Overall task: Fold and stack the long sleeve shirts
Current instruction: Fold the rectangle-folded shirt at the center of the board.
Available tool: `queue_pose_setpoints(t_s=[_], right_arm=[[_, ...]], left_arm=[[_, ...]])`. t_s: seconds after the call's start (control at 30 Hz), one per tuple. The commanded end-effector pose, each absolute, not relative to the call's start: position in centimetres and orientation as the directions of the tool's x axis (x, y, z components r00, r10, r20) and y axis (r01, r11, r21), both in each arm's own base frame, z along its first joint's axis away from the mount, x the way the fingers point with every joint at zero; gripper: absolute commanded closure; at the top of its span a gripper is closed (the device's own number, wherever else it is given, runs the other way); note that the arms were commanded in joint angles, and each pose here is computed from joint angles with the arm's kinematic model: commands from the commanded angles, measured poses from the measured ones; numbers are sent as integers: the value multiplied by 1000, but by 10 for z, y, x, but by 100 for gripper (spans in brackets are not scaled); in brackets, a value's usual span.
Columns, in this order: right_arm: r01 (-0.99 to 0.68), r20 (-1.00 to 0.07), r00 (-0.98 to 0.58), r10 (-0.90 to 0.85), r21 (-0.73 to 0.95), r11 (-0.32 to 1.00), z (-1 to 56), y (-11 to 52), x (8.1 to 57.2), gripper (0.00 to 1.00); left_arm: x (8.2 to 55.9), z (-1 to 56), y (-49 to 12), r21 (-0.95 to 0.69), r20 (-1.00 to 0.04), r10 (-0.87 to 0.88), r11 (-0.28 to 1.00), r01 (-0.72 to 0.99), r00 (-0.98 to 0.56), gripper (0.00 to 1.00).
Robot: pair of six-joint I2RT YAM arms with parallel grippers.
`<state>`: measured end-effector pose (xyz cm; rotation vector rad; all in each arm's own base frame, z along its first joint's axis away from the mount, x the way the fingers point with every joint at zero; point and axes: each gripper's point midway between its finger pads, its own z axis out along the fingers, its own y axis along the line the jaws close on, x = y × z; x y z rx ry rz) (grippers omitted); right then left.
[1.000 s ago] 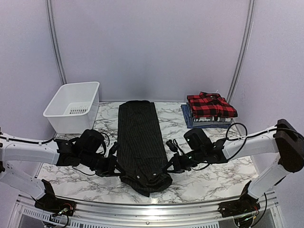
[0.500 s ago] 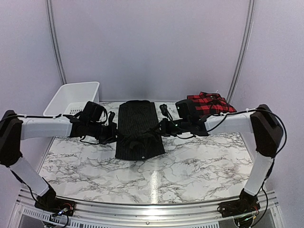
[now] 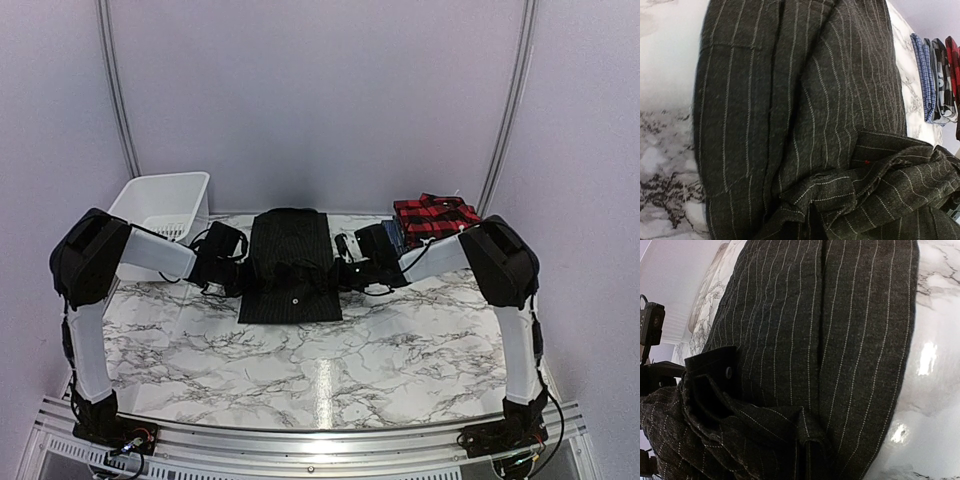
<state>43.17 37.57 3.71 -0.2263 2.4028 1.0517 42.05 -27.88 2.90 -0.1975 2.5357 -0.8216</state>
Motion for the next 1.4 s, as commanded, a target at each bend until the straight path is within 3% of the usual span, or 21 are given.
queue_pose_setpoints(t_s=[0.0, 0.43, 0.67, 1.0, 1.07, 1.1, 1.17, 1.23, 1.37], right_arm=[[-334, -496, -867, 41, 642, 690, 37, 369, 420, 100], [-323, -484, -875, 0, 584, 745, 64, 325, 329, 100], [-334, -536, -844, 22, 556, 761, 86, 323, 342, 100], [-332, -557, -829, 47, 558, 760, 91, 323, 368, 100], [-340, -561, -827, 42, 557, 757, 95, 326, 372, 90], [-344, -567, -823, 38, 550, 761, 97, 325, 374, 80], [-346, -585, -810, 40, 533, 772, 103, 320, 379, 65], [-349, -606, -794, 43, 513, 784, 113, 314, 384, 55], [-360, -646, -763, 16, 446, 819, 127, 302, 389, 42]], left_arm=[[399, 25, -279, -585, -383, -281, 811, -4, -880, 100], [301, 69, -292, -557, -460, -241, 828, 66, -855, 100], [309, 98, -282, -553, -530, -286, 830, 70, -798, 100], [330, 86, -281, -490, -563, -268, 870, 54, -782, 100], [334, 82, -283, -477, -558, -254, 877, 54, -790, 100], [336, 82, -284, -473, -560, -252, 879, 54, -789, 94], [339, 87, -280, -465, -572, -261, 884, 46, -777, 64], [342, 96, -273, -453, -595, -276, 891, 31, -755, 43], [346, 115, -258, -432, -634, -291, 901, 16, -717, 30]])
